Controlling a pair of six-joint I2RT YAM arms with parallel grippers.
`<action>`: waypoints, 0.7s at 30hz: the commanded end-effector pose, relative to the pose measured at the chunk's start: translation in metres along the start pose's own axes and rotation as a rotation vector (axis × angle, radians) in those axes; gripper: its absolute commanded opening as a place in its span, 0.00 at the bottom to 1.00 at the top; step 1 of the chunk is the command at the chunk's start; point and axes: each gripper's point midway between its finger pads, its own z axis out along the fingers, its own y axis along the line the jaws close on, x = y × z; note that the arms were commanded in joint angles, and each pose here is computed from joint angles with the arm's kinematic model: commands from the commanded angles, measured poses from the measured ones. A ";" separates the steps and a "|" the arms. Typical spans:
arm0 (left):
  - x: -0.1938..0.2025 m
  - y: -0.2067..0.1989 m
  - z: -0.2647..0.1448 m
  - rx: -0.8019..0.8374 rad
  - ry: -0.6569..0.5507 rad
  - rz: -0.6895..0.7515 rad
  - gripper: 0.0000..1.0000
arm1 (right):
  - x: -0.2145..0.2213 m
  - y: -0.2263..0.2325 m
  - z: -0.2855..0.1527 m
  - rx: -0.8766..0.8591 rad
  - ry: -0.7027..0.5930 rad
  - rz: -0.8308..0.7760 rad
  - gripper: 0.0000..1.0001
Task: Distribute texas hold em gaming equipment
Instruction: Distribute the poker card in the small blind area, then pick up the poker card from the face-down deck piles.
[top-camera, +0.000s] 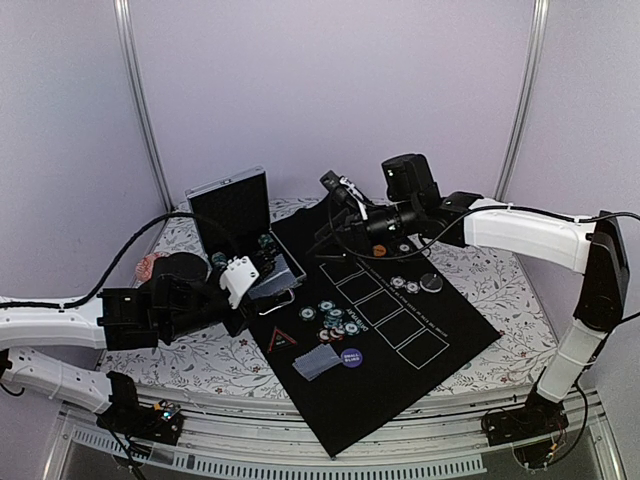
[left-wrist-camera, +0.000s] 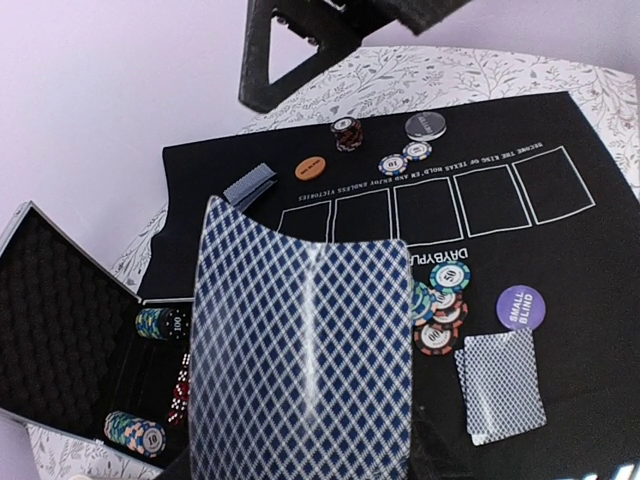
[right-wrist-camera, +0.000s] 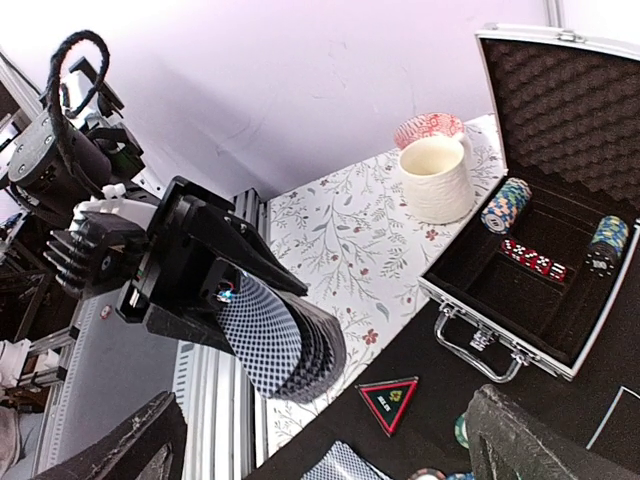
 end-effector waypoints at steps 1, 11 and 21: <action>-0.018 -0.003 0.000 0.017 -0.054 0.001 0.42 | -0.004 0.008 0.029 -0.071 -0.029 0.020 0.99; -0.018 -0.007 0.004 0.027 -0.060 0.012 0.42 | 0.025 0.001 0.069 -0.100 0.071 0.052 1.00; -0.019 -0.007 0.001 0.033 -0.071 0.016 0.39 | 0.039 -0.019 0.071 -0.021 0.151 0.093 0.63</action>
